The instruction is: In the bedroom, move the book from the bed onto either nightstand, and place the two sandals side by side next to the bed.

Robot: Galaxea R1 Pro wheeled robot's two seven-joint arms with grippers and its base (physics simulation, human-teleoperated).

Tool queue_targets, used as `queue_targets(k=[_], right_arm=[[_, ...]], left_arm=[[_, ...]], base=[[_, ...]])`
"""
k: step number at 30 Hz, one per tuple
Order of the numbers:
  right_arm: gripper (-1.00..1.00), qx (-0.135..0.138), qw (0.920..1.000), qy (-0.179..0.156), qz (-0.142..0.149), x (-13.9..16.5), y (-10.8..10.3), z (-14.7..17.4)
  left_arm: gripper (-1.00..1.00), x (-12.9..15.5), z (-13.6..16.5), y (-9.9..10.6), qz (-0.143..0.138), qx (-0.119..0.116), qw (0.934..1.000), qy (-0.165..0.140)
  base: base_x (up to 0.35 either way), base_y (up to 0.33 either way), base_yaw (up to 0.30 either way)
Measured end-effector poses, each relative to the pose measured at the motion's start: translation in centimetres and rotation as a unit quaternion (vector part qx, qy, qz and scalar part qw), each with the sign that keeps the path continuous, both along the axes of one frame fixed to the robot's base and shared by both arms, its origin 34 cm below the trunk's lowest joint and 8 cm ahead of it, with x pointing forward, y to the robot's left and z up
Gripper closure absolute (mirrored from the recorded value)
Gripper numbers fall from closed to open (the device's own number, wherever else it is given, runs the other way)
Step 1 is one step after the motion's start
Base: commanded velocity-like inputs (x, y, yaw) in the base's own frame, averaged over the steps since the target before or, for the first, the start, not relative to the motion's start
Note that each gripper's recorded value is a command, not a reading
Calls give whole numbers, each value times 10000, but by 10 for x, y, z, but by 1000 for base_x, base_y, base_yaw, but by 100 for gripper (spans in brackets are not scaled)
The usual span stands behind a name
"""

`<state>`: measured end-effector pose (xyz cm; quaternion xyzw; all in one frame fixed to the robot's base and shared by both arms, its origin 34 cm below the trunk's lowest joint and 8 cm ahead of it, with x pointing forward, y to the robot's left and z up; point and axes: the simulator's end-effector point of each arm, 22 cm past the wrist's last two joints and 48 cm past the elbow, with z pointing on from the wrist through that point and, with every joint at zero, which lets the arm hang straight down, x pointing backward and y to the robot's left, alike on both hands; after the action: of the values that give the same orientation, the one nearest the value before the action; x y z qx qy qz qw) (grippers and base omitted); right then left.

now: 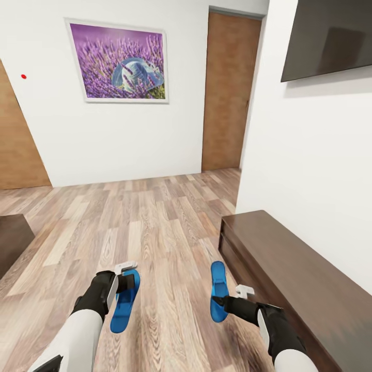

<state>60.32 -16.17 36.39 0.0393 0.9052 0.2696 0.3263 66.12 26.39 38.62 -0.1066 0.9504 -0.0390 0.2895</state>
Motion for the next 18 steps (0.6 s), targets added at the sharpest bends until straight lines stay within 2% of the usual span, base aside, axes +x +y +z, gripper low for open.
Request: queue_targets(k=[12,18], right_arm=[[100,9,10000,50,37,-2,3,-5],[100,26,10000,54,40,-2,4,-5]], left_arm=[[100,-1,-6,2,12,11,10000,49],[100,-2,-7,2,10,8,10000,57]], base=[[122,0,218],[119,0,82]])
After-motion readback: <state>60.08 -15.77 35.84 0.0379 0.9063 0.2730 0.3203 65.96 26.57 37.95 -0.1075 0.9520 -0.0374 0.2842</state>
